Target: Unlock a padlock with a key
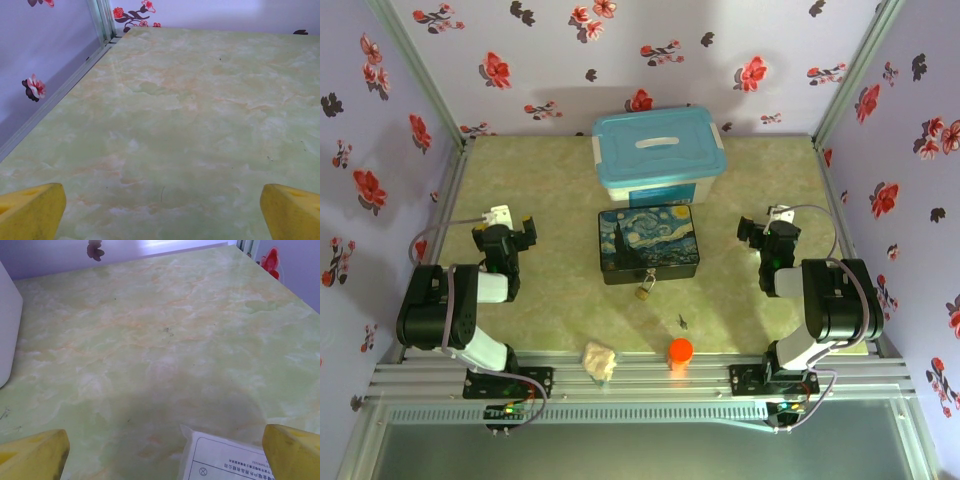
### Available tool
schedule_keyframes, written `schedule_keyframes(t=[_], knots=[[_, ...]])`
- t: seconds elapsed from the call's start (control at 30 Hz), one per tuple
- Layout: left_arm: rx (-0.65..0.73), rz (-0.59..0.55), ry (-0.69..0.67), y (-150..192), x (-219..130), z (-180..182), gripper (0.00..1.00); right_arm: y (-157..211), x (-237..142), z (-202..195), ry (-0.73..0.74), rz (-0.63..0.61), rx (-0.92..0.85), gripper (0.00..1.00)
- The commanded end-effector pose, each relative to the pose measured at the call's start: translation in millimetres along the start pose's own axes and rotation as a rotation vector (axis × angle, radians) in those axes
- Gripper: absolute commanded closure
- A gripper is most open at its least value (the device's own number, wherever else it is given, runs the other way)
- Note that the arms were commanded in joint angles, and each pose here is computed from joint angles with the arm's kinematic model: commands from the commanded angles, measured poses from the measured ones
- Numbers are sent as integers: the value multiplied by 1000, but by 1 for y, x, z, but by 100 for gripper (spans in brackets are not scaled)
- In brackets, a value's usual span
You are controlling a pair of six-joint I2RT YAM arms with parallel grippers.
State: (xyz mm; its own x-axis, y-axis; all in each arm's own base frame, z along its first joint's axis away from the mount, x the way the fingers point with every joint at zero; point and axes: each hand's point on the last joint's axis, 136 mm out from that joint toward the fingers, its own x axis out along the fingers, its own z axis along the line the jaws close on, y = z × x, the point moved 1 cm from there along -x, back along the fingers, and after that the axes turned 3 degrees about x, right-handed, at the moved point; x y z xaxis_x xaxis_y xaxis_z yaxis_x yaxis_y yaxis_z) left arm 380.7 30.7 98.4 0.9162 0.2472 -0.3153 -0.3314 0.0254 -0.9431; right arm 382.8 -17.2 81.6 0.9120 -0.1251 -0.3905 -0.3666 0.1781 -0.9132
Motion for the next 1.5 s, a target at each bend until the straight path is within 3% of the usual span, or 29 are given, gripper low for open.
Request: schedule_keyframes(t=[0.0,0.23,0.37,0.43,0.6,0.73,1.03,1.27,1.47], knots=[[6,-22,-23,-10,-3,6,0,-17,-5,-3,15,-55,-1,1],[-26,-75,-25,-59,-32,15,0,-52,-29,-5,52,-26,41,1],[-221,-83,-19,-80,-51,21,0,-65,-44,-3,43,-25,217,1],[-339,-27,66,-82,-60,10,0,-62,-52,8,-26,22,259,1],[-481,9,324,-82,-86,-28,0,-52,-78,52,-299,142,319,1],[-408,133,426,-68,-110,-61,0,-29,-104,75,-377,235,338,4],[-231,273,714,-58,-173,-158,0,49,-149,110,-397,443,180,13],[-159,379,705,-26,-196,-181,0,91,-178,132,-465,539,63,32],[-92,422,706,-11,-206,-207,0,109,-199,159,-583,680,30,40]])
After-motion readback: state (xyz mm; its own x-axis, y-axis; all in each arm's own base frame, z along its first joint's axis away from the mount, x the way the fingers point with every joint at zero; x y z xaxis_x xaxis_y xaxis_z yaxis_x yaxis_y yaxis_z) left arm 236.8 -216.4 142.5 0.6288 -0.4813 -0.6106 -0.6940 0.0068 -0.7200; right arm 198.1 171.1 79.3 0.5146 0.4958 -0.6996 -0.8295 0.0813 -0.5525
